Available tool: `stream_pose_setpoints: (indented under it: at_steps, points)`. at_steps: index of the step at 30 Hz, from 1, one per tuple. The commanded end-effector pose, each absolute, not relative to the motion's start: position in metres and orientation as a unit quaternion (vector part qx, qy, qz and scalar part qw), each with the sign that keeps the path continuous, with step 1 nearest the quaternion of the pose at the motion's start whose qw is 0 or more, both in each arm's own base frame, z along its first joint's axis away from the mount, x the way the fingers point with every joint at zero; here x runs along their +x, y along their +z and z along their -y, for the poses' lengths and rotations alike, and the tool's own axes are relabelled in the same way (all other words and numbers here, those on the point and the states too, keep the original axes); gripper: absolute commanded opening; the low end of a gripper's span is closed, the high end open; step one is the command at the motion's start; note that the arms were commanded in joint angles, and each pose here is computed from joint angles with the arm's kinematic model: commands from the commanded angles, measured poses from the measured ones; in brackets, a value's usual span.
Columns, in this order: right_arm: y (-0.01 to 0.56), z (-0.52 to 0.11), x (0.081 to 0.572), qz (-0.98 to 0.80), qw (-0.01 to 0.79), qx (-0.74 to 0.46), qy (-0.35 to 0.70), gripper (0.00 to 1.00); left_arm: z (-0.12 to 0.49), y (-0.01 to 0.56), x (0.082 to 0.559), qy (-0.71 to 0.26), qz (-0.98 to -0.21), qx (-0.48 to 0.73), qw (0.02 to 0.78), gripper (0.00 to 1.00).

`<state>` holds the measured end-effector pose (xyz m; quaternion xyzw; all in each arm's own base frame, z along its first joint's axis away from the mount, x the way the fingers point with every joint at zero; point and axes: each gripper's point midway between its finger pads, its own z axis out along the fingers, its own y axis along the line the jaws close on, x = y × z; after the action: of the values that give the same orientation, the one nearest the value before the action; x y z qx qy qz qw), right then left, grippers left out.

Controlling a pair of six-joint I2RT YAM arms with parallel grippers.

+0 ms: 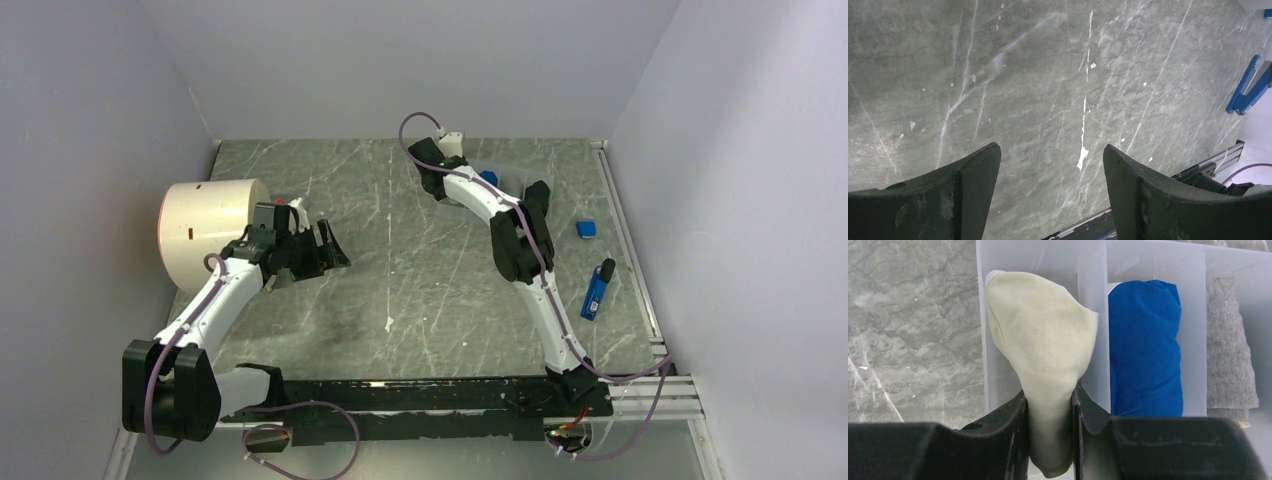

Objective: Roll the underwear
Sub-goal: Place the underwear in the storage box, then reset both arms

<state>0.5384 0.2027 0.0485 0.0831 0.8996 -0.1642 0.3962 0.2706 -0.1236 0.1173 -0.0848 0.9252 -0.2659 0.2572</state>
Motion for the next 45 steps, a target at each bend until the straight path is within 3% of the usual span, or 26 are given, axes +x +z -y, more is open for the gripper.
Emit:
stream_pose_setpoints:
  at_steps: [1, 14, 21, 27, 32, 40, 45]
  points:
    - [0.045, -0.210, 0.540, -0.906, 0.394, 0.083, -0.129, 0.20, 0.125, 0.123, 0.272, -0.275, -0.923, -0.073, 0.260, 0.79]
    - [0.109, -0.221, 0.548, -0.896, 0.431, 0.072, -0.083, 0.59, 0.129, 0.126, 0.271, -0.294, -0.919, -0.071, 0.255, 0.79]
    - [0.128, -0.226, 0.547, -0.894, 0.438, 0.071, -0.058, 0.64, 0.130, 0.126, 0.269, -0.297, -0.918, -0.071, 0.253, 0.79]
    - [0.155, -0.233, 0.538, -0.885, 0.460, 0.069, -0.010, 0.57, 0.129, 0.129, 0.269, -0.295, -0.917, -0.072, 0.258, 0.80]
    - [0.196, -0.234, 0.523, -0.863, 0.500, 0.059, 0.041, 0.57, 0.121, 0.143, 0.275, -0.276, -0.914, -0.072, 0.289, 0.80]
    - [0.260, -0.219, 0.460, -0.806, 0.576, 0.026, 0.133, 0.68, 0.096, 0.195, 0.292, -0.213, -0.897, -0.066, 0.383, 0.79]
    - [0.278, -0.186, 0.413, -0.795, 0.592, 0.019, 0.134, 0.76, 0.076, 0.231, 0.296, -0.171, -0.872, -0.074, 0.452, 0.84]
